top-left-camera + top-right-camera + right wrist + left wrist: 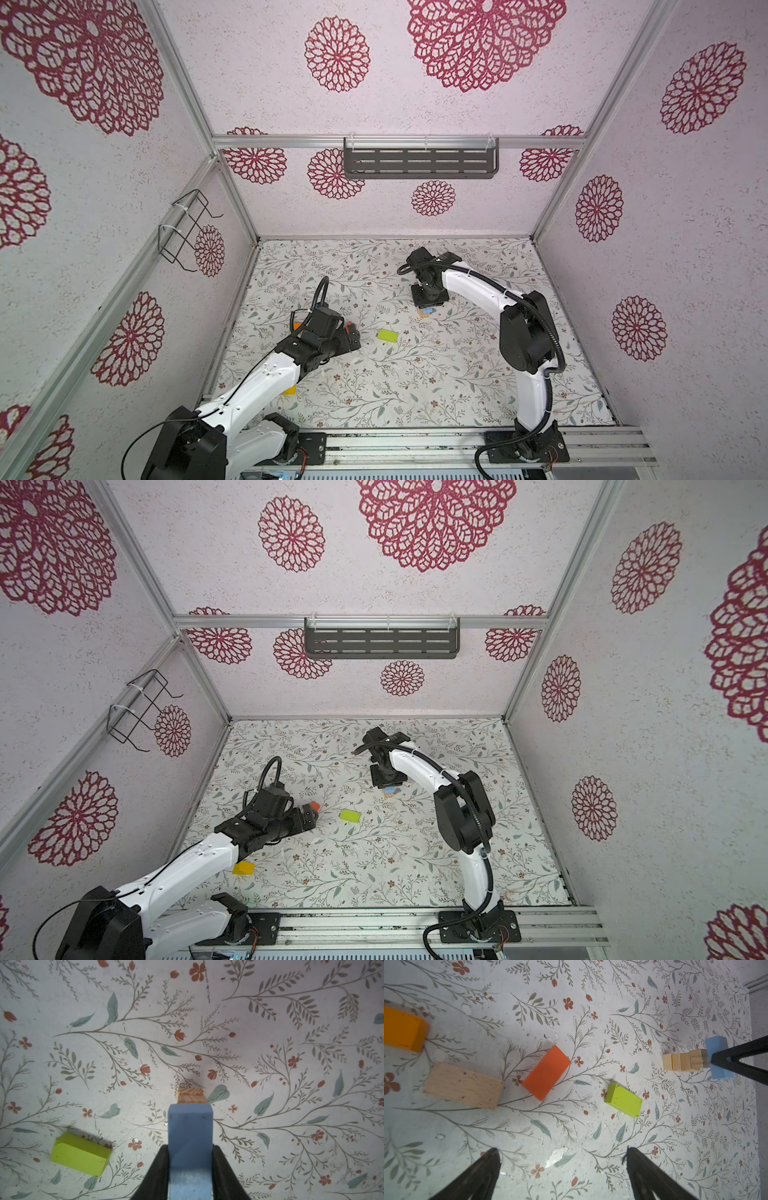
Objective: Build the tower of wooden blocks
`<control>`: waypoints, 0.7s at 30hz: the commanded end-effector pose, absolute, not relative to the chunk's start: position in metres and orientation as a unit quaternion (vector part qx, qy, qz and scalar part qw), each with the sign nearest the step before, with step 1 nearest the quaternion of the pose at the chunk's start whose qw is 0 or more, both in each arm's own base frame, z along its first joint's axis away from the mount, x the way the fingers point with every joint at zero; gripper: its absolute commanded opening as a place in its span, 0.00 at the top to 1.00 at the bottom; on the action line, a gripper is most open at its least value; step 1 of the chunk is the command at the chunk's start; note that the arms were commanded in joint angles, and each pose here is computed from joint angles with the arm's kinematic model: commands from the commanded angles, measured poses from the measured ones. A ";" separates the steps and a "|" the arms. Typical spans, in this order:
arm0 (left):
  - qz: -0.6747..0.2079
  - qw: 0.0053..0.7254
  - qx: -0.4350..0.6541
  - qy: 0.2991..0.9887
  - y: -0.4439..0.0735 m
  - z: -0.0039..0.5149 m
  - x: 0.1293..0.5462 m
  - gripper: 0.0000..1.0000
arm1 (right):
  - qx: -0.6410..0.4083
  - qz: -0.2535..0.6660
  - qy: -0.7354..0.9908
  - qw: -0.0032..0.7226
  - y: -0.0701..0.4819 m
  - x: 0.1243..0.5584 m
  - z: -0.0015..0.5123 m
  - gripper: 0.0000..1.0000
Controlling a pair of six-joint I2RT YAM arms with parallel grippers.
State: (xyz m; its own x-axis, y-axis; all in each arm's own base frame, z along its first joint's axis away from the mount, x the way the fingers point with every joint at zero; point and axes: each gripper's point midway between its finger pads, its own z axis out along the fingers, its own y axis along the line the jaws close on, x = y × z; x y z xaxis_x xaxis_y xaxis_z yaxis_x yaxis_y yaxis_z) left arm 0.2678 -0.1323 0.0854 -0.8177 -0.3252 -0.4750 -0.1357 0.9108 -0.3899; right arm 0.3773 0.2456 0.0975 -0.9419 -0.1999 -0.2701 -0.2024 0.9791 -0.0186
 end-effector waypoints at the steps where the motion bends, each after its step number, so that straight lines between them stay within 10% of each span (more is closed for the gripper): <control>1: -0.176 0.280 -0.125 0.935 -0.131 0.086 0.268 0.03 | -0.100 0.013 0.982 0.157 0.246 0.375 0.120 0.66; 21: -0.176 0.277 -0.124 0.936 -0.132 0.085 0.269 0.03 | -0.104 0.007 0.984 0.146 0.242 0.368 0.113 0.66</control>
State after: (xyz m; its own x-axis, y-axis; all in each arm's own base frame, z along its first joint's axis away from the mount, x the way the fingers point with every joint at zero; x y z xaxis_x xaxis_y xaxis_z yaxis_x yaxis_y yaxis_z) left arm 0.2673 -0.1321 0.0846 -0.8185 -0.3248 -0.4739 -0.1364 0.9112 -0.3888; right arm 0.3734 0.2429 0.0898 -0.9456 -0.2034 -0.2540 -0.2034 0.9787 -0.0265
